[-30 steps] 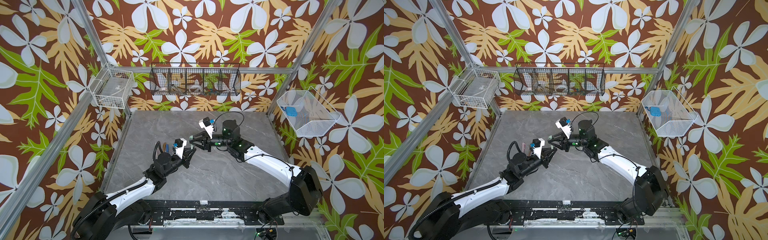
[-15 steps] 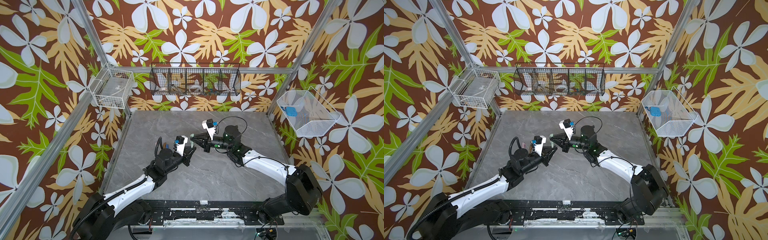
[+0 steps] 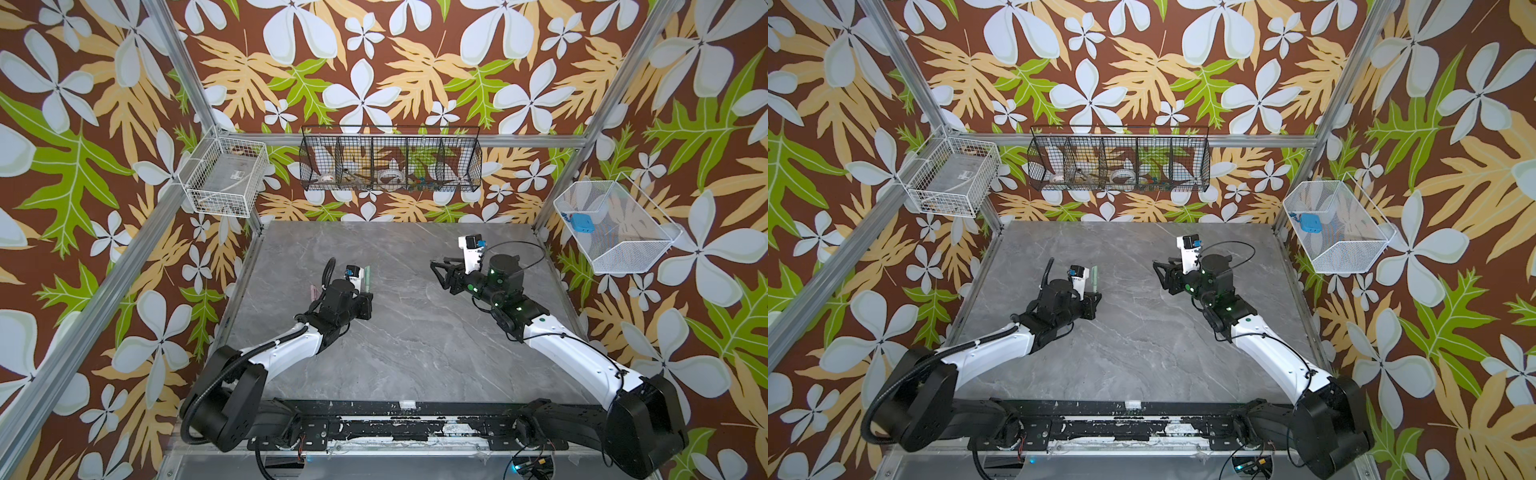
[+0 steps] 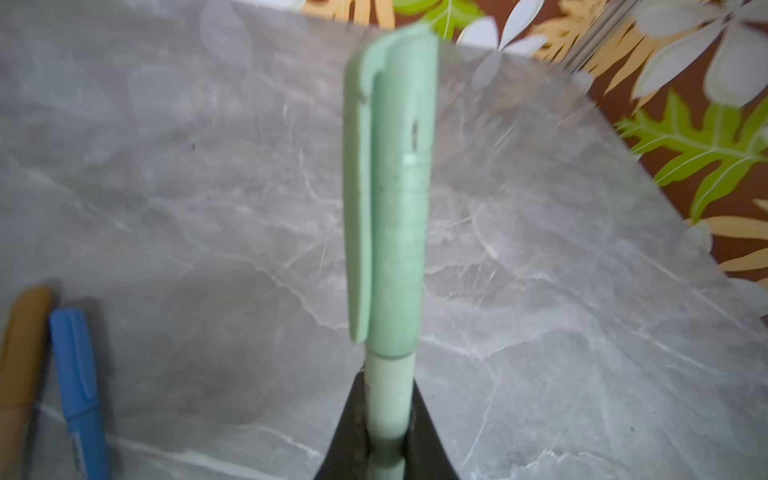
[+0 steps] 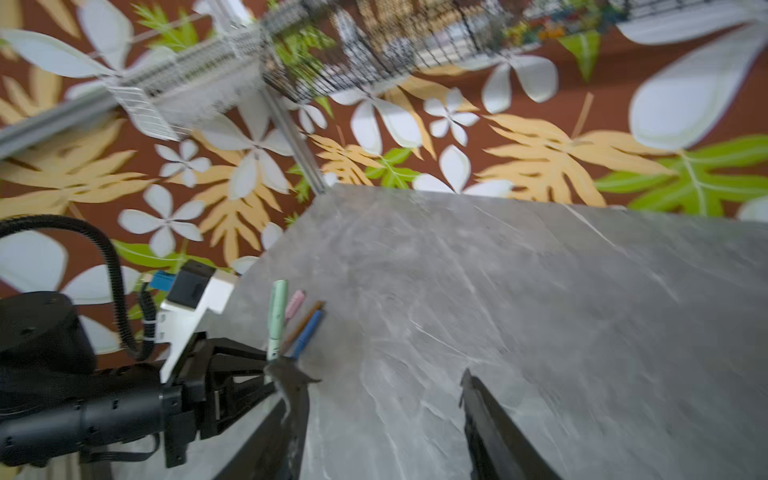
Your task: Insert the pens into the pen caps
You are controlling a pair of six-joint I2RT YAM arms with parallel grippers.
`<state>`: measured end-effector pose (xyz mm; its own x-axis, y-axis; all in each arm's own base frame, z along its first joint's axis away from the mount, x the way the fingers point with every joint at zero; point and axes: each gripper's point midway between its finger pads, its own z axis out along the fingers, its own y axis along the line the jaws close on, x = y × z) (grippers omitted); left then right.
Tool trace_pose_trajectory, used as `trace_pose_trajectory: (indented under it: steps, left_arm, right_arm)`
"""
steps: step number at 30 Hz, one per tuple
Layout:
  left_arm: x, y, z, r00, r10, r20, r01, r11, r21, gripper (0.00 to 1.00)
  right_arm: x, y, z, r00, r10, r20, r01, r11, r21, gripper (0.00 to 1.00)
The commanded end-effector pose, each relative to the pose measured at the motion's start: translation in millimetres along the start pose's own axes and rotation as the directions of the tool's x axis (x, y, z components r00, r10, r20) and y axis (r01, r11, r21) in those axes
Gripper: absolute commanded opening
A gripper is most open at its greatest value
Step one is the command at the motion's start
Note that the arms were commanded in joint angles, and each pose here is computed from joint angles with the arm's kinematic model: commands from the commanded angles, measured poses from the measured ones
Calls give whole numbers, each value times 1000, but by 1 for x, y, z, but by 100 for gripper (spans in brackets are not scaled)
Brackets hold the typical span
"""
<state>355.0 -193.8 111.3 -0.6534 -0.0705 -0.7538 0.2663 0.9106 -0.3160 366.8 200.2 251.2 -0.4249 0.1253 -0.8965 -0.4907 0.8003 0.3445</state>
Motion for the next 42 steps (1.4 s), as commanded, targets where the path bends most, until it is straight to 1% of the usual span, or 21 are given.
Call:
trace_pose_trajectory:
  steps: [1,4,7,11,12,19,22,24,26,28,30,32,33,34,35,36,37,38,39,42]
  left_arm:
    - [13,18,14,995,-20,-95,11,995,-94,0]
    - [27,28,30,983,-34,-178,9,990,-138,0]
    - [40,35,45,968,-36,-246,-5,986,-164,0]
    - [52,38,55,956,-45,-290,-6,985,-173,1]
    - [53,39,56,955,-49,-293,-5,984,-178,6]
    - [46,39,50,960,-45,-276,-8,982,-188,54]
    - [40,42,45,967,-45,-251,-9,978,-209,69]
    - [32,43,42,973,-40,-228,-12,975,-223,74]
    - [23,46,36,980,-35,-193,-14,968,-249,78]
    - [4,52,22,993,-25,-118,-11,954,-298,82]
    - [-20,61,-2,1000,-1,-2,0,931,-364,85]
    - [-49,71,-34,988,43,149,24,904,-426,91]
    - [-61,77,-53,970,72,232,42,890,-453,99]
    - [-72,85,-74,944,101,315,68,872,-485,100]
    - [-80,92,-91,915,139,379,81,857,-510,100]
    - [-83,104,-112,873,176,454,117,830,-546,100]
    - [-84,119,-132,838,194,510,173,792,-586,100]
    - [-83,133,-147,815,196,545,223,762,-608,100]
    - [-82,146,-158,798,196,571,257,745,-615,100]
    - [-70,174,-175,768,221,601,294,712,-637,100]
  right_arm:
    - [24,-33,-1,997,32,-70,-21,987,157,59]
    - [37,-50,-6,995,51,-91,-31,977,211,60]
    - [45,-70,-16,993,90,-82,-66,963,260,60]
    - [49,-90,-31,989,133,-57,-111,949,296,60]
    - [50,-93,-35,989,135,-54,-113,945,306,60]
    - [57,-111,-50,990,130,-54,-100,917,386,64]
    - [57,-117,-52,991,125,-53,-93,908,409,65]
    - [55,-119,-55,992,115,-48,-84,903,422,65]
    - [52,-123,-58,995,91,-47,-61,891,449,66]
    - [52,-134,-66,997,62,-51,-27,855,518,68]
    - [48,-149,-76,998,30,-47,4,799,601,71]
    - [47,-163,-88,999,-20,-33,37,735,677,77]
    - [46,-172,-96,998,-59,-23,57,688,724,84]
    - [47,-180,-104,995,-96,2,61,644,763,95]
    - [49,-189,-112,992,-123,17,61,601,797,100]
    - [51,-196,-118,989,-148,28,62,569,820,99]
    - [55,-202,-121,987,-157,30,63,551,832,99]
    - [56,-206,-123,984,-175,33,67,537,841,100]
    - [59,-210,-123,981,-193,33,74,525,848,100]
    - [66,-218,-118,969,-243,44,97,538,838,99]
